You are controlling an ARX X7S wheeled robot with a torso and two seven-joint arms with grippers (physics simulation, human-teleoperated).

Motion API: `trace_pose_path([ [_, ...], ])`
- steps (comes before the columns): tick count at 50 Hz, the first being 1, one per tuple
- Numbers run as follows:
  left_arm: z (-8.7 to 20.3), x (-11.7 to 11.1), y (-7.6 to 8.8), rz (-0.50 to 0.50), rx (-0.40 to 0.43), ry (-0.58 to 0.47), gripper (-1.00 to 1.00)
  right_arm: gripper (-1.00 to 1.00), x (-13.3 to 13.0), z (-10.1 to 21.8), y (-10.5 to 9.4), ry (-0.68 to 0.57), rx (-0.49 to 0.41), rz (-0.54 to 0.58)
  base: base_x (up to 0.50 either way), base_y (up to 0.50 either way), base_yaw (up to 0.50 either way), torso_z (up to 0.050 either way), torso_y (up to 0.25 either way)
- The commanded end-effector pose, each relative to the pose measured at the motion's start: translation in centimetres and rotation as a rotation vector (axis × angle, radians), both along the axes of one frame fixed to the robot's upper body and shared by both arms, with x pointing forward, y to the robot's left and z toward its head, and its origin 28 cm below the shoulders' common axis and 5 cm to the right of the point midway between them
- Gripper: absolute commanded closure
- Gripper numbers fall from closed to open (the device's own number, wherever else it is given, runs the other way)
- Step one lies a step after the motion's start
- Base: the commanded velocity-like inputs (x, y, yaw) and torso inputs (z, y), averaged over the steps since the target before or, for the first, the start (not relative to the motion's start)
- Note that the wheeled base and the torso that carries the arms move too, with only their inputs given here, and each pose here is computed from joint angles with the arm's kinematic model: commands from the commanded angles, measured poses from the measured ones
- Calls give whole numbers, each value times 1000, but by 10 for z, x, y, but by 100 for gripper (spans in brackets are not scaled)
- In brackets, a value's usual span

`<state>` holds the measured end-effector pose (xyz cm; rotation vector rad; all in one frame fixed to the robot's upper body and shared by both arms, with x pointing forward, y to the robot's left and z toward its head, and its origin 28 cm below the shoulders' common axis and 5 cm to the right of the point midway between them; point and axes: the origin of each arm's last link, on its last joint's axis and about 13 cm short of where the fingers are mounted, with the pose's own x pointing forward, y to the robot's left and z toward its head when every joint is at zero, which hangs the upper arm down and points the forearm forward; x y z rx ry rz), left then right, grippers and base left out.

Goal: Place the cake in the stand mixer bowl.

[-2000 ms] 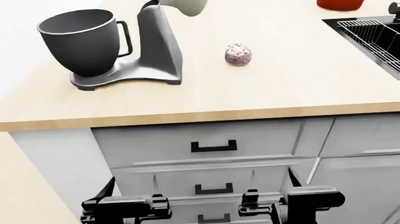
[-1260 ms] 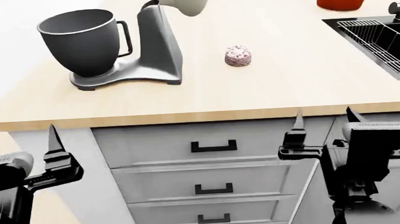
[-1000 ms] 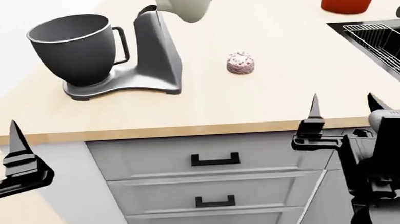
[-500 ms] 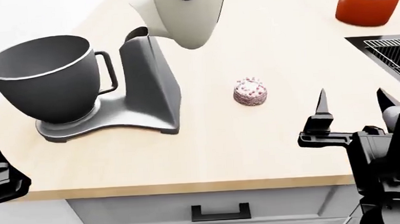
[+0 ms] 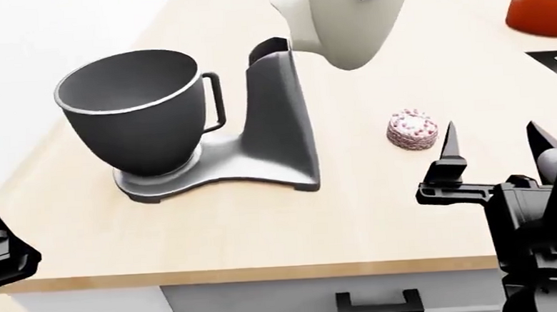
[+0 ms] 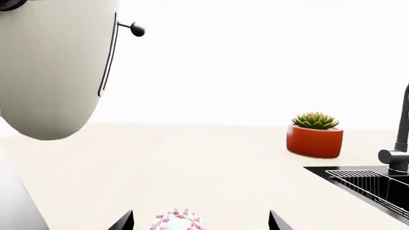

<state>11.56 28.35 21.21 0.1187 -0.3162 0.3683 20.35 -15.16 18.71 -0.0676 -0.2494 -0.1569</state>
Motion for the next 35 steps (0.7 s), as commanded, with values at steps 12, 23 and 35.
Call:
trace_pose_path([
  [12, -2, 0, 0, -2, -3, 6, -100, -100, 1, -3, 0, 3, 2, 1, 249, 0, 0, 0, 1],
  [23, -2, 0, 1, 1, -7, 5, -100, -100, 41, -14, 2, 70, -36, 25, 0, 0, 0, 0, 0],
  [35, -4, 1, 1, 3, -11, 11, -100, -100, 69, -27, 17, 198, -40, 91, 0, 0, 0, 0, 0],
])
